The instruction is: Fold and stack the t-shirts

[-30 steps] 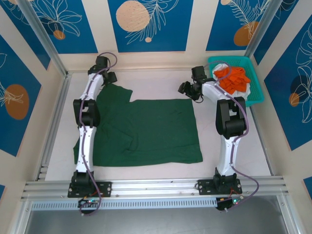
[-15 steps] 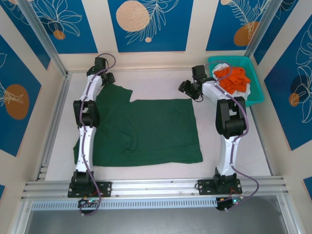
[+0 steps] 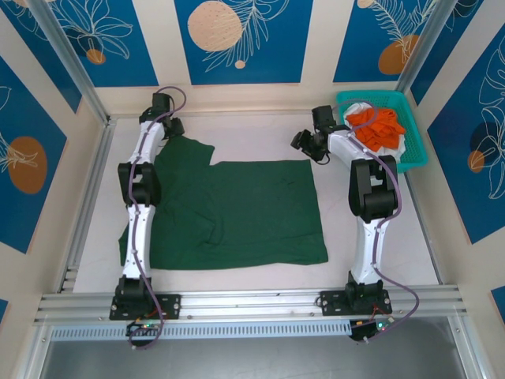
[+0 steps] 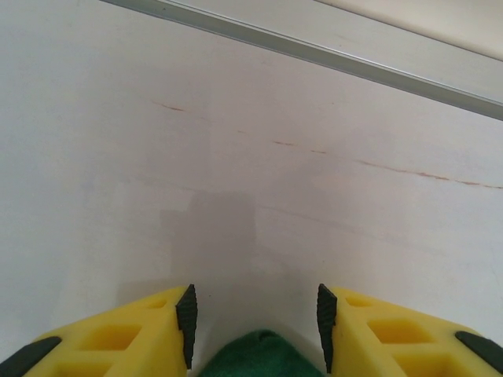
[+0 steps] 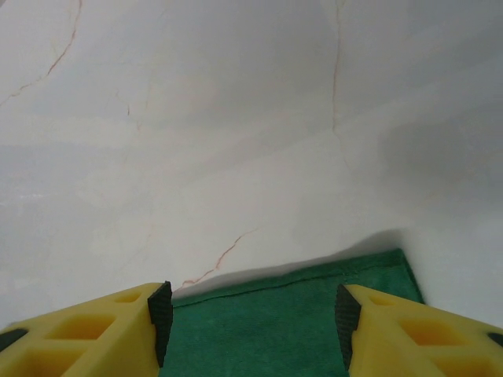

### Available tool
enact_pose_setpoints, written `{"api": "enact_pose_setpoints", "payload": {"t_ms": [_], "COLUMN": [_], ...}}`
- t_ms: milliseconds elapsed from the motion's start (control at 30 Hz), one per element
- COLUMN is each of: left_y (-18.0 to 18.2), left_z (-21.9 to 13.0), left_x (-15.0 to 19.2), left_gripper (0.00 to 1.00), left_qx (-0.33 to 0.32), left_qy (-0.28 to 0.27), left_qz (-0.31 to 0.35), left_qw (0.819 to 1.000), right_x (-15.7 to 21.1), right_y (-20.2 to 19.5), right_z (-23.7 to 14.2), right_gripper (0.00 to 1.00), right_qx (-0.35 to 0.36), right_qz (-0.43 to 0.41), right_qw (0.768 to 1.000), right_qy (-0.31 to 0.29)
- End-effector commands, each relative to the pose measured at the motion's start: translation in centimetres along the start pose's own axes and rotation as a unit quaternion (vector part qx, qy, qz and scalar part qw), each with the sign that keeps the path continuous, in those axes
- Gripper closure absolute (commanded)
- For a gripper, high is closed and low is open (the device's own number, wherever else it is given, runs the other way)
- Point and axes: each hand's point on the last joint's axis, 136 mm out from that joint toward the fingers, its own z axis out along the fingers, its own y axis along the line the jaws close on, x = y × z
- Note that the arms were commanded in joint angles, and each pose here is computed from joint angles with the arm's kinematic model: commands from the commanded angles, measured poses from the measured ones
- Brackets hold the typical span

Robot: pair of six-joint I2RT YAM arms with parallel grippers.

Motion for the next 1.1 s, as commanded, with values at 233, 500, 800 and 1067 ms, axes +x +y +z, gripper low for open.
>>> {"api": "enact_pose_setpoints", "payload": {"t_ms": [233,500,800,1067], "left_y": [-1.9,-2.2,-3.1,-3.6], "left_z": [-0.7,-1.4,-1.9,-1.9], "left_x": [1.7,2.1,2.8,3.4], "left_gripper": [0.6,0.64,0.69,0.75], "left_qx": [0.023,0.028,0.035,0.035], "left_qy": [0.036,0.047,0.061,0.069], "left_qz": [0.012,0.007,0.01,0.01], "left_qw": [0.999,0.998,0.998,0.997], "right_x": [-1.7,-2.2,-2.3,-2.5], "right_y": [-0.2,-0.4,-0.5,-0.8], "right_z": [-0.6,-0.8,-0.7,-0.7], "right_gripper": [0.4,0.4,0.41,0.41], "right_qx": [0.015,0.014,0.016,0.017], "right_qz": [0.015,0.021,0.022,0.026], "right_qw": [1.0,0.999,0.999,0.999], "right_qy": [-0.017,-0.022,-0.022,-0.022]}}
